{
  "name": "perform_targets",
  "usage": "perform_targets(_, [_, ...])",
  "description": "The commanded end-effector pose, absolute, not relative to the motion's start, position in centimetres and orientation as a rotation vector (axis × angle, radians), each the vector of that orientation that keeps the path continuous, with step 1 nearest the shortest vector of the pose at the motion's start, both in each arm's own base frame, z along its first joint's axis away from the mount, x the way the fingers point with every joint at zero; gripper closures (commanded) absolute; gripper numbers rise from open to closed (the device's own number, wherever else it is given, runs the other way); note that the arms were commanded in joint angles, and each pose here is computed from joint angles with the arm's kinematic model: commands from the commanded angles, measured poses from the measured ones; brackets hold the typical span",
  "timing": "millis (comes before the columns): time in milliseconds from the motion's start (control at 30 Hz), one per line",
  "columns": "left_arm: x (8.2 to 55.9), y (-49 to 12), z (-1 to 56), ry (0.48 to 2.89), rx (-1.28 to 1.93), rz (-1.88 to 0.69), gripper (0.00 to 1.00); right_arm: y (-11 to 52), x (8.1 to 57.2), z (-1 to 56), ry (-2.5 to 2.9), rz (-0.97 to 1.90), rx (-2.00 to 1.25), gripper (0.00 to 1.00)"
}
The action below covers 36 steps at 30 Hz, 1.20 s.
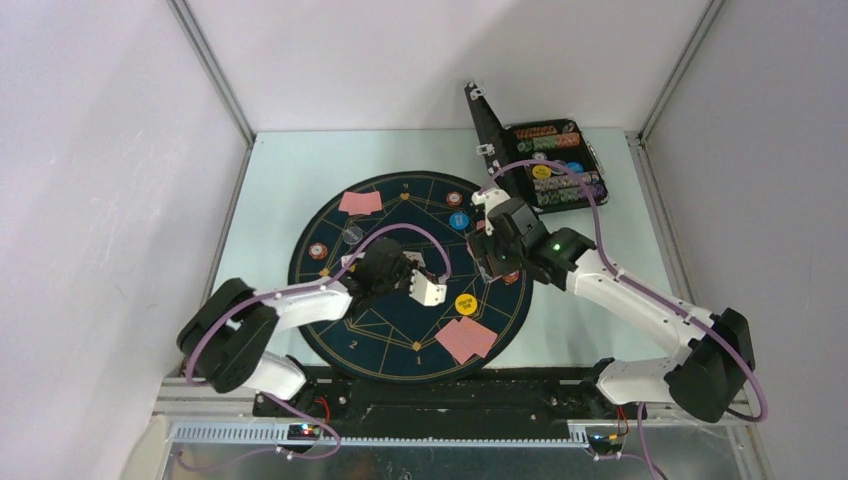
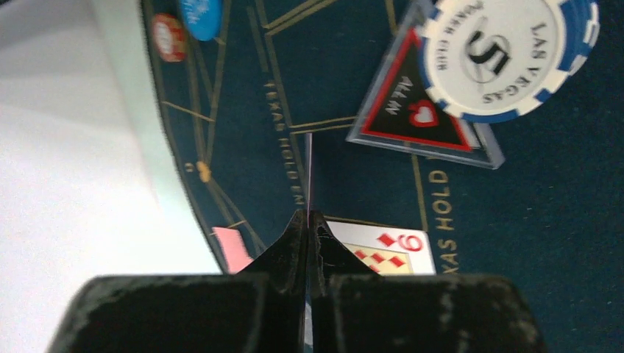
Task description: Distribute texas hold em gaming equipment
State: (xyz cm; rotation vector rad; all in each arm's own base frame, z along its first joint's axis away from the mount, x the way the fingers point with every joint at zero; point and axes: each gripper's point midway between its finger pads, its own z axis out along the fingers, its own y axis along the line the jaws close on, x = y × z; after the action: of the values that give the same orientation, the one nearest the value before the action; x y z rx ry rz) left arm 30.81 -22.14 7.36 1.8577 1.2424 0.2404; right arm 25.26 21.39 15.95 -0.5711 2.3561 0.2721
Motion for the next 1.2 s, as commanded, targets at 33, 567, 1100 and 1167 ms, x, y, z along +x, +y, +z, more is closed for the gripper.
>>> perform_targets(33, [32.2,-22.6,6.4,1.26,1.842,0.267,1.0,22.3,26.8,17.9,2.325,0.292,-0.537,1.0])
perform_targets(567, [30.3,-21.7,4.4,1.332,1.91,0.199,0.77,23.3,27.9,17.1,2.363,0.289,-0.58,1.0])
perform_targets(1100, [28.9,-22.6,11.5,1.311,1.764,0.064,0.19,23.3,27.5,17.2,2.367,0.299,-0.593,1.0])
perform_targets(1167, [28.5,-22.8,13.9,1.289,1.721,0.034,0.04,23.1,27.4,17.4,2.367,0.296,-0.589,1.0])
